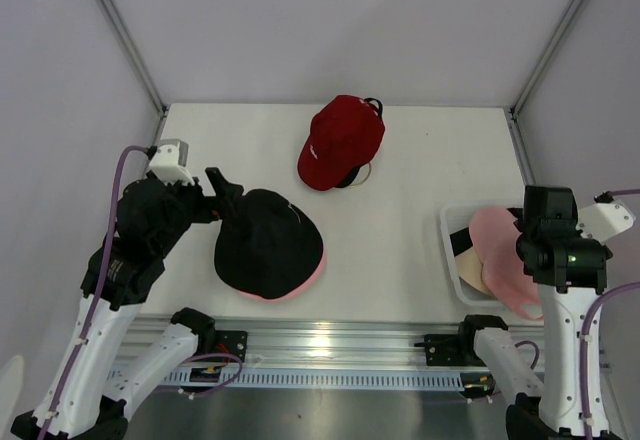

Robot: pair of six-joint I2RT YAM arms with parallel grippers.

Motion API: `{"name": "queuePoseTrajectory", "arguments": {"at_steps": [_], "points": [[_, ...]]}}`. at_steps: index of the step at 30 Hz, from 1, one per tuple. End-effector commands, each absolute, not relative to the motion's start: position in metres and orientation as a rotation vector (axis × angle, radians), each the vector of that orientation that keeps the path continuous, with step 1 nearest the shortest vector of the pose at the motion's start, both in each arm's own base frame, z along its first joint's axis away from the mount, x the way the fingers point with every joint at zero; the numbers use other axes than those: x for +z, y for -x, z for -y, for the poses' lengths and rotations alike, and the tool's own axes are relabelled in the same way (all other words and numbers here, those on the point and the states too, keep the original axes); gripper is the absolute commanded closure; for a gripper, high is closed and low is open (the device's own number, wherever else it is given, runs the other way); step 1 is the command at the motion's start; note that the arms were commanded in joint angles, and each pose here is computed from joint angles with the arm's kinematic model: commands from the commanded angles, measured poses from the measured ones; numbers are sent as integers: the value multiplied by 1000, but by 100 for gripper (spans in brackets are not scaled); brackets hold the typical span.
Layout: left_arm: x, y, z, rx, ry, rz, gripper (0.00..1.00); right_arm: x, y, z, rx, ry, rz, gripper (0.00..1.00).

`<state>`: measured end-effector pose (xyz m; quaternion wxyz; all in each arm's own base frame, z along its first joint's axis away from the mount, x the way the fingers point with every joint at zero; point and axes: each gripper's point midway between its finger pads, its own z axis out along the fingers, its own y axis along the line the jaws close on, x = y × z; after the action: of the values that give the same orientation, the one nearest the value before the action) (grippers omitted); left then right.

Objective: Stack the hats

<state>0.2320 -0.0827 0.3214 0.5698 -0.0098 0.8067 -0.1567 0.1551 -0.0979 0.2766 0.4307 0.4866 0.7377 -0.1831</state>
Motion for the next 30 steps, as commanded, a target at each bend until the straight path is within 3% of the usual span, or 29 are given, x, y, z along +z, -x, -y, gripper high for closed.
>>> {"name": "queuePoseTrajectory", "arguments": {"at_steps": [1, 6, 14, 17, 18, 20, 21, 23, 30], "points": [[328, -235, 80, -360, 32, -1852, 0, 254, -144, 101, -506, -1207, -1929, 17], [329, -235, 79, -357, 34, -1849, 0, 228, -139, 106, -480, -1405, -1885, 18], [324, -236, 80, -363, 29, -1858, 0, 218, -153, 116, -459, -1364, -1796, 20], [323, -237, 81, -364, 21, -1860, 0, 214, -164, 116, -416, -1339, -1780, 34], [324, -237, 81, -367, 21, -1857, 0, 215, -167, 116, -414, -1319, -1783, 49], [324, -237, 81, -370, 21, -1853, 0, 221, -171, 117, -407, -1299, -1768, 67], [325, -237, 81, -377, 19, -1851, 1, 224, -171, 118, -416, -1281, -1775, 85], [325, -238, 82, -384, 16, -1848, 1, 231, -171, 119, -416, -1256, -1770, 100], [326, -238, 85, -406, 7, -1843, 0, 295, -199, 83, -128, -975, -1769, 100]]}}
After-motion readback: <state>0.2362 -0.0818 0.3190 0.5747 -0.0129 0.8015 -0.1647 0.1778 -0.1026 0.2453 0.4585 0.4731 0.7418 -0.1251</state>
